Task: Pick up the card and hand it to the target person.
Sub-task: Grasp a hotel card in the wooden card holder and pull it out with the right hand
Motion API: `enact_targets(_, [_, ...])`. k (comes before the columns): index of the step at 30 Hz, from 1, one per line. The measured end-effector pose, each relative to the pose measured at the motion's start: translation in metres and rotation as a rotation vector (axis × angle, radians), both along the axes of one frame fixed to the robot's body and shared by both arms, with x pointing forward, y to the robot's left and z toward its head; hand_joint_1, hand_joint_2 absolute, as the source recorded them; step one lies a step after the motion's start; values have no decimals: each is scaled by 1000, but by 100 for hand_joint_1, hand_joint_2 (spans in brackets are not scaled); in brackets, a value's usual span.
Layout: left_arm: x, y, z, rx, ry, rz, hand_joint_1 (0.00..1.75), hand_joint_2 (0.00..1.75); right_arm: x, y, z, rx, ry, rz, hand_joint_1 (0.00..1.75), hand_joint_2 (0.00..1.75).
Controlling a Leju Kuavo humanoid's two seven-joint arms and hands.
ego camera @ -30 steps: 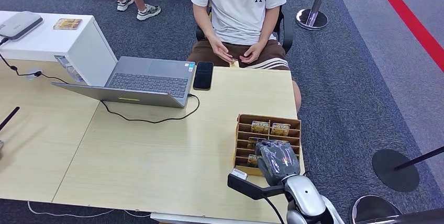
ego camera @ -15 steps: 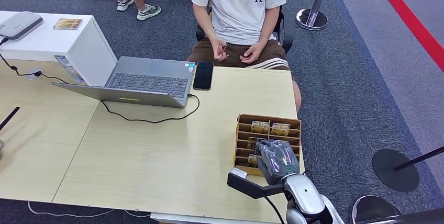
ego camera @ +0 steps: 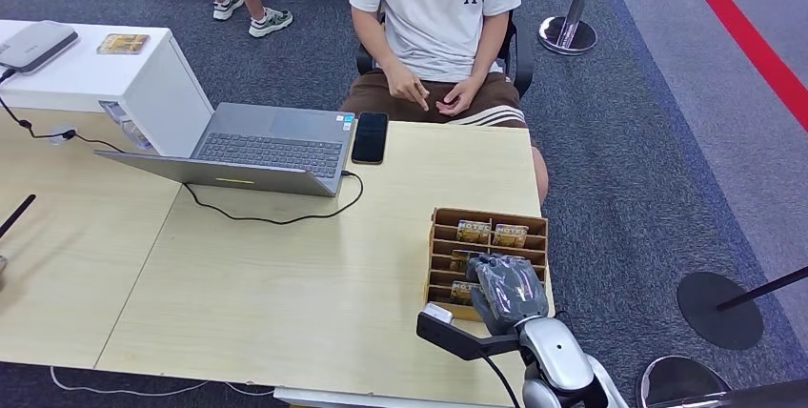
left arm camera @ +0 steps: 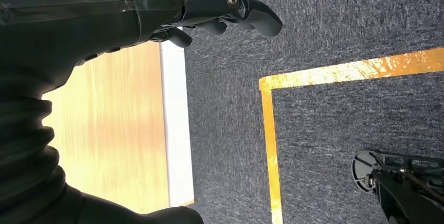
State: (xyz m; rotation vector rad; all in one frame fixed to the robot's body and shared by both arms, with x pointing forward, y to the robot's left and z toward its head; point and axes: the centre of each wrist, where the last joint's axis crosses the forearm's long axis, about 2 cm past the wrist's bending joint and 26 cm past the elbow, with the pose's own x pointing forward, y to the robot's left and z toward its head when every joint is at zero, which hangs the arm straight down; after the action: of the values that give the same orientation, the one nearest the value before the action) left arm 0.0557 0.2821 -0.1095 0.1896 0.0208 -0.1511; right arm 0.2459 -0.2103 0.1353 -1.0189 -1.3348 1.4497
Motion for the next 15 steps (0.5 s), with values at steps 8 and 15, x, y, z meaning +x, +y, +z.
enact_targets(8, [0,0,0,-1,-1,4,0,175,-2,-2,-2,2,7,-6,108,175])
enact_targets(15, [0,-1,0,-1,2,5,0,175,-4,-2,-4,5,16,-5,112,175])
